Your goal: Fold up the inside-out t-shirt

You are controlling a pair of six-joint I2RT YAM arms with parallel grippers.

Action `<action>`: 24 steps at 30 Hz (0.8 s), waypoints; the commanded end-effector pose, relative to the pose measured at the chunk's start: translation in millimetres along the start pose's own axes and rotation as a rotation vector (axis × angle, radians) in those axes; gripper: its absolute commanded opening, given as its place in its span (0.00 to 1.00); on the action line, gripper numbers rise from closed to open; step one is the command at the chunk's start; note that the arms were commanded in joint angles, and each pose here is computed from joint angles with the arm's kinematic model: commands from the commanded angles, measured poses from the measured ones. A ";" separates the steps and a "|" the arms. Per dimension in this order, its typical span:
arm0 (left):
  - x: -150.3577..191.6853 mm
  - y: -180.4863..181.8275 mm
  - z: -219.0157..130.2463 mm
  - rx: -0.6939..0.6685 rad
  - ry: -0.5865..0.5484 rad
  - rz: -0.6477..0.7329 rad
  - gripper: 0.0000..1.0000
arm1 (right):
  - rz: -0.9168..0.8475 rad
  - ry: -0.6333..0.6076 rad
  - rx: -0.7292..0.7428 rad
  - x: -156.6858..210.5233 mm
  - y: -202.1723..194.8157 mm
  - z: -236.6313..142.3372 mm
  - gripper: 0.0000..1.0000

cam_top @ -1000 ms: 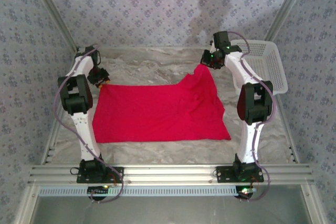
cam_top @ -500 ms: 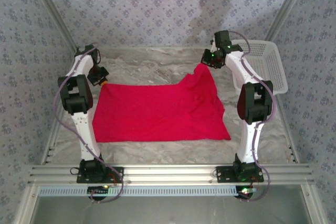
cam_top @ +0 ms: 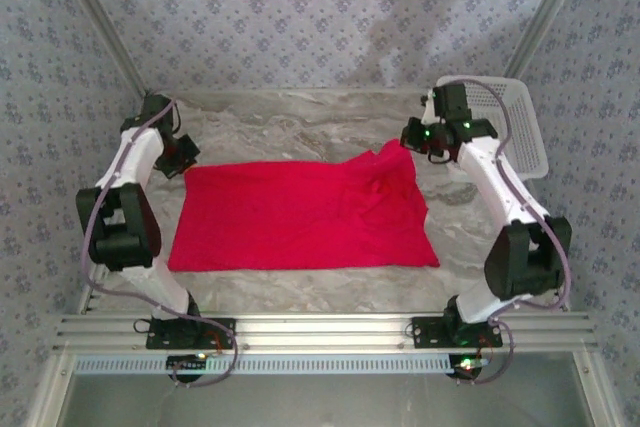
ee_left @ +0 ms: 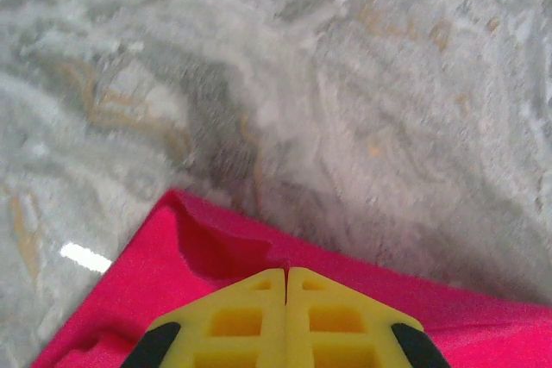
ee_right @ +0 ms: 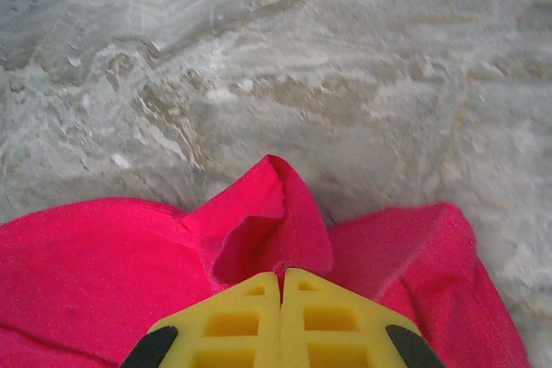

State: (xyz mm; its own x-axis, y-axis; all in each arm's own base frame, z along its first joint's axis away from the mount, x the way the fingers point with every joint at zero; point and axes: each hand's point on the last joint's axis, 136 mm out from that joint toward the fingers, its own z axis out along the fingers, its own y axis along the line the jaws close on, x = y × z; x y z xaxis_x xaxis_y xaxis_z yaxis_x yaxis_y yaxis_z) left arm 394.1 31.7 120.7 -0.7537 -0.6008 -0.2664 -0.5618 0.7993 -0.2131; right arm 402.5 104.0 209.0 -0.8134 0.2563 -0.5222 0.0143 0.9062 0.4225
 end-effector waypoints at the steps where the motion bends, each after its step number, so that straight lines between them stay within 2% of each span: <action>1: 18.8 18.9 -4.0 -0.032 -0.009 -0.008 0.00 | 0.010 0.023 0.039 26.1 -17.5 -5.1 0.00; 10: 54.1 67.4 -2.4 -0.080 0.025 -0.060 0.00 | 0.071 0.082 0.105 89.5 -54.1 -19.5 0.00; 24: 68.2 95.8 -0.3 -0.155 0.043 -0.080 0.00 | 0.171 0.131 0.161 140.4 -93.1 -26.0 0.00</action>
State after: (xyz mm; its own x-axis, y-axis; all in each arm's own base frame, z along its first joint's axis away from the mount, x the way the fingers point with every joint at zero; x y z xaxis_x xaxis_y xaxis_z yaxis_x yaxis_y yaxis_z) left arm 298.8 58.0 78.7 -0.7181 -0.6705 -0.1862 -0.6594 0.7412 -0.1258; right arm 286.0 52.6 121.7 -0.8598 0.3423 -0.3790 0.1969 0.9070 0.3723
